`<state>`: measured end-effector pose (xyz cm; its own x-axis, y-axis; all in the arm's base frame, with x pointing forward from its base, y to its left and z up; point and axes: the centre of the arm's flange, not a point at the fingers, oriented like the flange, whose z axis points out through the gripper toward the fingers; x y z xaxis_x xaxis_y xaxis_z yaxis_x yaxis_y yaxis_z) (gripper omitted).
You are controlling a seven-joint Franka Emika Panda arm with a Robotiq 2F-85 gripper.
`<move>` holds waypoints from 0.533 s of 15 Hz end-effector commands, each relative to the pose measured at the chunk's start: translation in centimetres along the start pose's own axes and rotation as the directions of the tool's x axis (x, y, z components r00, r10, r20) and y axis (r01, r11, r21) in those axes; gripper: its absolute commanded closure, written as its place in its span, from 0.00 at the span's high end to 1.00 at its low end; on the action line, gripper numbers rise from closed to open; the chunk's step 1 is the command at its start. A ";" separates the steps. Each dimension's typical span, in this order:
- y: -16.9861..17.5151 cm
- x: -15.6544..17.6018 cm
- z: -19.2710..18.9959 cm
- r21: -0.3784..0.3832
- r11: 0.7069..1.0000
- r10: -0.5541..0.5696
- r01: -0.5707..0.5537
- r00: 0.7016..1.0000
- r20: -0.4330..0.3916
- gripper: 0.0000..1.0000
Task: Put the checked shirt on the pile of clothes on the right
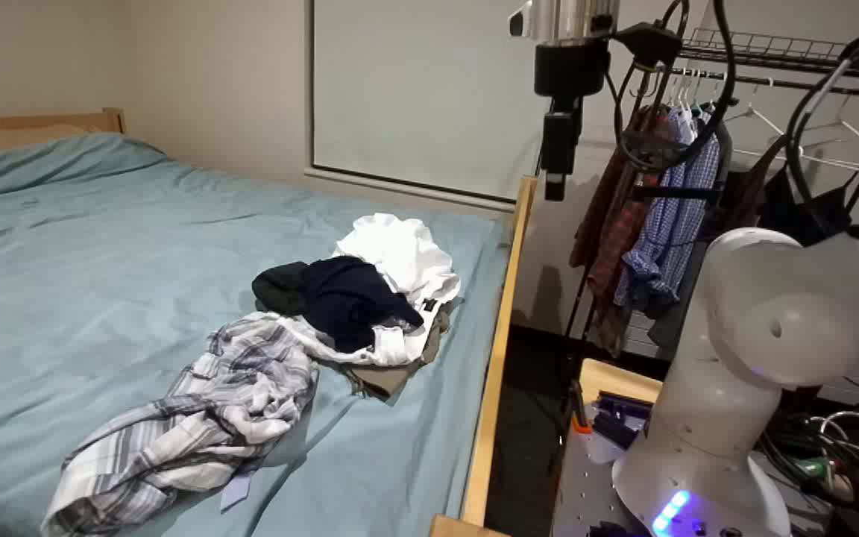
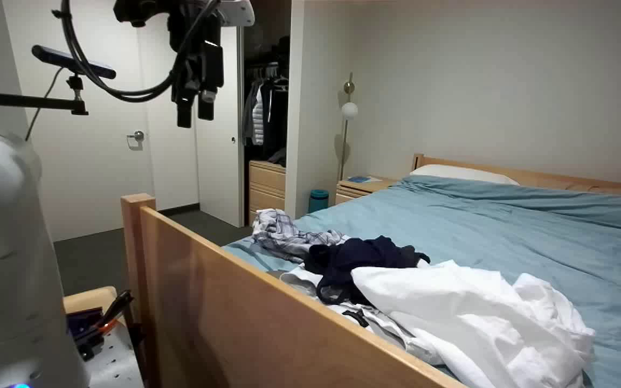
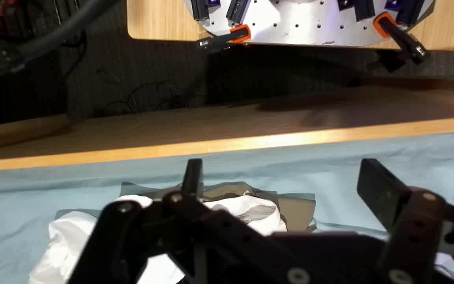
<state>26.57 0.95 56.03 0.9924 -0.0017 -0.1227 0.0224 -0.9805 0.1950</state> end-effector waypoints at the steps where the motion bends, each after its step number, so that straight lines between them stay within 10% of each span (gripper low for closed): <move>1: 0.0 0.0 0.0 0.000 1.000 0.000 0.000 1.000 0.000 1.00; 8: -4.1 9.9 -0.7 0.037 0.997 -0.064 0.069 0.991 -0.113 1.00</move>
<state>31.30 2.54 55.02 0.9977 0.0569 -0.0365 0.0623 -0.9838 0.1681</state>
